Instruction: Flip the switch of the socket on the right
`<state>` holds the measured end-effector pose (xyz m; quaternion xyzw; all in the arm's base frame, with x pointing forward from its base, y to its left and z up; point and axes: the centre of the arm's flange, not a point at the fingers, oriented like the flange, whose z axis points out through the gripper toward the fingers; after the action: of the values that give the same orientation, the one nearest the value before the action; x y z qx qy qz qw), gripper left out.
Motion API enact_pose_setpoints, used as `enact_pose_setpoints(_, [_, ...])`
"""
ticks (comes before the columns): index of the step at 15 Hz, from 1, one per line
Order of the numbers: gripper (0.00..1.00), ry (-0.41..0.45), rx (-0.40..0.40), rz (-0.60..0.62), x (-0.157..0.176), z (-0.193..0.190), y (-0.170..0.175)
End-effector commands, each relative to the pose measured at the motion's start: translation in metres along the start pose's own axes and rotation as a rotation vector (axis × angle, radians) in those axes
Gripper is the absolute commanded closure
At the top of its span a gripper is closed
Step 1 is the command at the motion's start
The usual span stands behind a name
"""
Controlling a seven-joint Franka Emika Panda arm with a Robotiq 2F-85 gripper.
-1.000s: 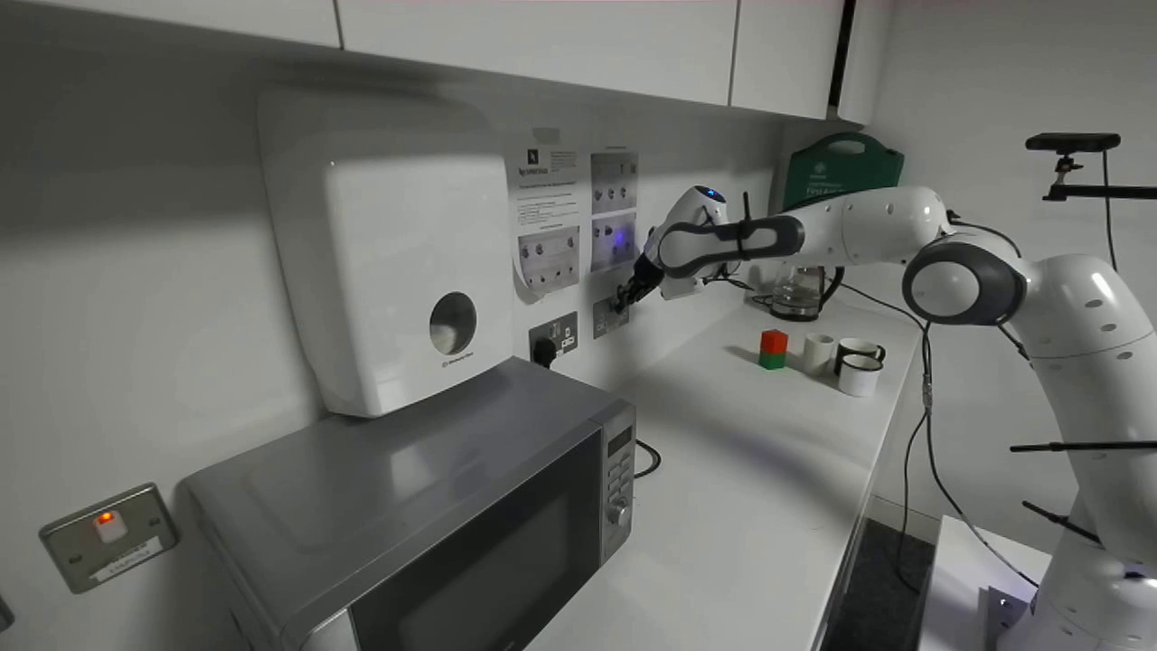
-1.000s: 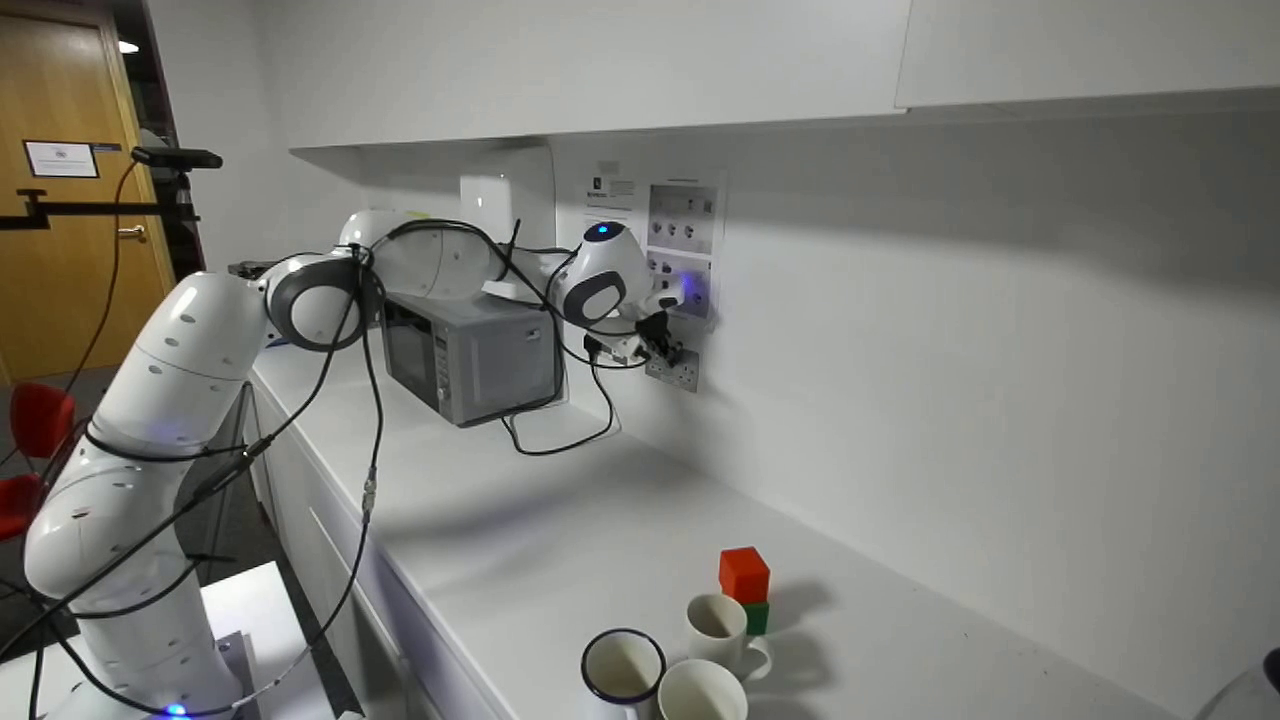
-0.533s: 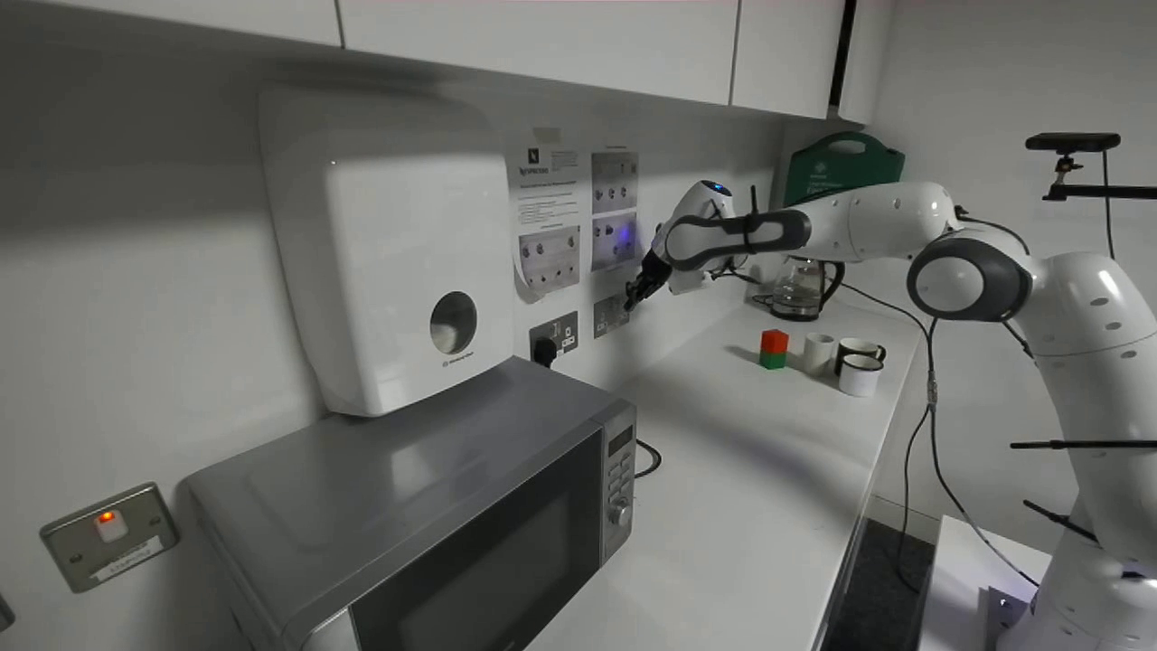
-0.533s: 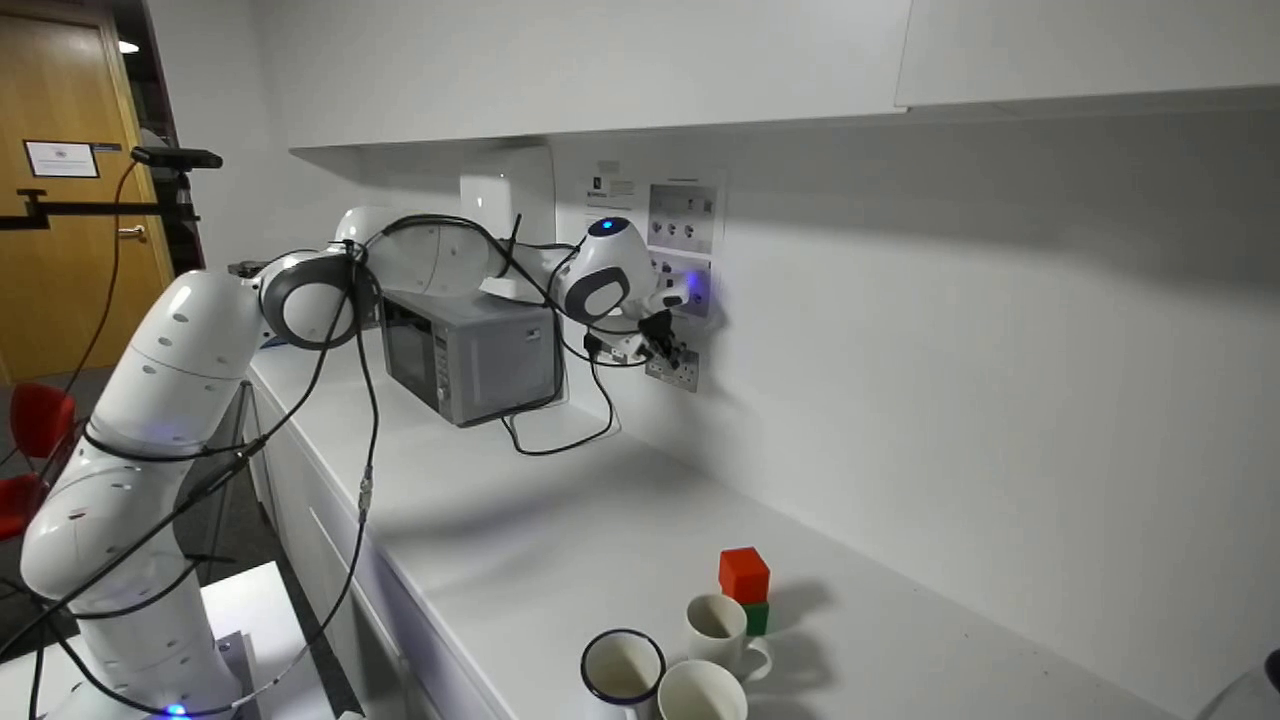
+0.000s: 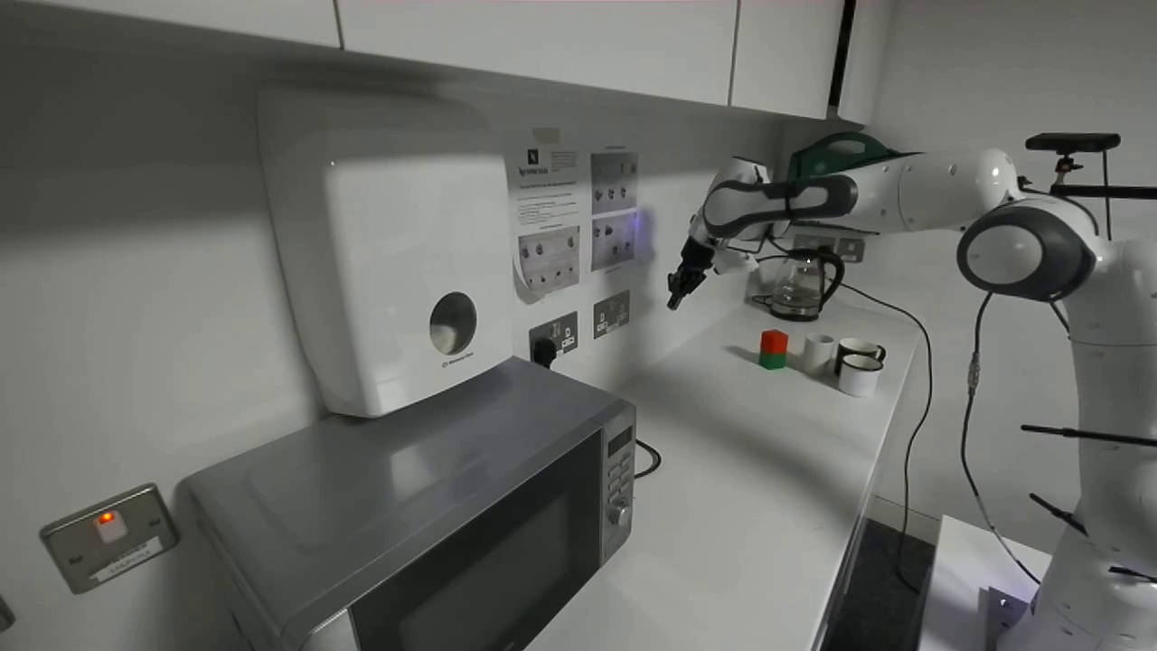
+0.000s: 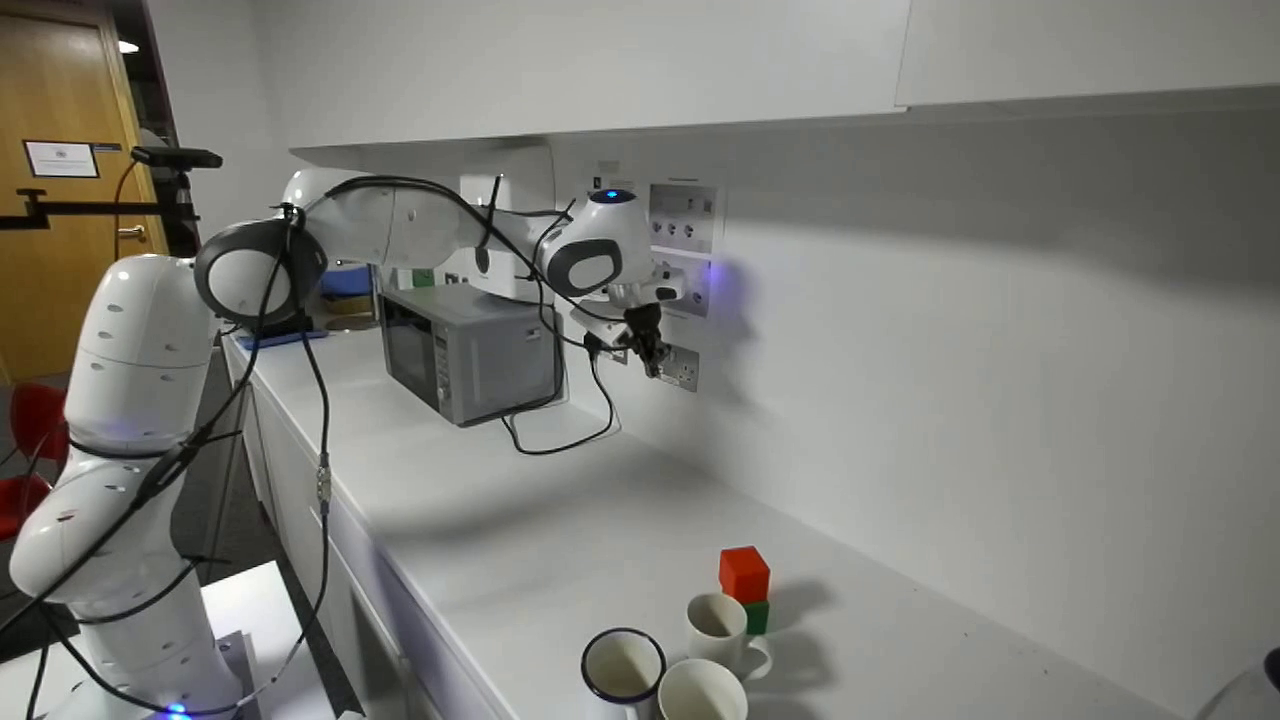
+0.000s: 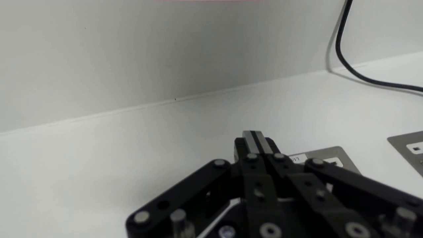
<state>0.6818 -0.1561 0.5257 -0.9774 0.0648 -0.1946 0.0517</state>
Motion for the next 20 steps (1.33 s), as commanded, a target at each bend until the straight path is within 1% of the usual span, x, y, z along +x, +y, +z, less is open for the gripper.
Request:
enact_pose_setpoints(1, [1.00, -0.056, 0.021, -0.004, -0.035, -0.029, 0.014])
enact_pose_setpoints(6, [1.00, -0.089, 0.014, 0.000, -0.046, -0.042, 0.019])
enact_pose_setpoints(8, [1.00, -0.098, 0.012, -0.002, -0.056, -0.047, 0.021])
enact_pose_setpoints(12, [1.00, -0.097, -0.004, 0.006, -0.086, -0.059, 0.029])
enact_pose_setpoints(20, [1.00, -0.124, -0.005, 0.035, -0.152, -0.083, 0.045])
